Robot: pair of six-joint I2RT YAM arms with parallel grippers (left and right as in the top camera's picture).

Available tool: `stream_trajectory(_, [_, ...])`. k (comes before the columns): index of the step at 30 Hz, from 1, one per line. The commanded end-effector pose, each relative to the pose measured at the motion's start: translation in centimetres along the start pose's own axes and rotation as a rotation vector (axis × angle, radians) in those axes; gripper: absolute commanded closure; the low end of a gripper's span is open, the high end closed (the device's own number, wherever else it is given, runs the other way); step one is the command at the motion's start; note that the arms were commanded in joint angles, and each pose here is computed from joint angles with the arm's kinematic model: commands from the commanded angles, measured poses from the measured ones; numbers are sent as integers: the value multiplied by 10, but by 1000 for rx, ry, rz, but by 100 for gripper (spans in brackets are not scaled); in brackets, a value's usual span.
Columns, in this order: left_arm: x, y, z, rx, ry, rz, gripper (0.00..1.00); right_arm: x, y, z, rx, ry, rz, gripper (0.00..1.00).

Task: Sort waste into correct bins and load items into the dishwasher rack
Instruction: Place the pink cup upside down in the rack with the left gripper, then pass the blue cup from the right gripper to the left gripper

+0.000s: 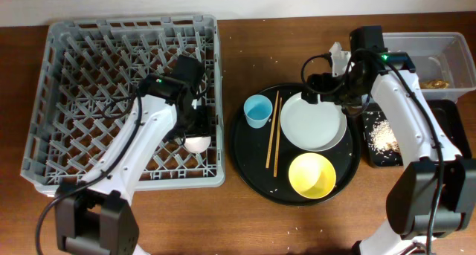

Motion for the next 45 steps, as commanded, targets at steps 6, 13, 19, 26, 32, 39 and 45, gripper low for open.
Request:
stream_trajectory(6, [-7, -2, -6, 31, -10, 5, 19, -22, 77, -13, 13, -75, 5, 19])
stream_trajectory(13, [38, 41, -69, 242, -149, 263, 23, -96, 83, 8, -20, 64, 94, 53])
stream_trajectory(19, [46, 26, -73, 225, -140, 427, 23, -80, 90, 3, -59, 97, -55, 96])
stream_trajectory(26, [118, -16, -69, -194, -167, 1340, 1, 27, 133, -54, 181, -147, -944, 96])
stream_trajectory(32, [111, -44, -60, -268, -120, 1356, 1, 14, 209, -36, 332, -113, -994, 96])
stream_trajectory(39, [111, -48, -58, -274, -112, 1358, 32, 8, 219, -34, 324, -109, -961, 96])
stream_trajectory(45, [108, -46, -61, -276, -129, 1330, 76, 1, 210, -36, 289, -112, -900, 31])
Point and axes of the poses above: each gripper's point midway between its finger pads, its own x axis back along the fingers, its own y axis along the line the jaws close on, z = x × y, the point moved 4 cm from there along x, back along the fingers, and after that the axes turned 2 degrees about x, right-handed, at the moved point
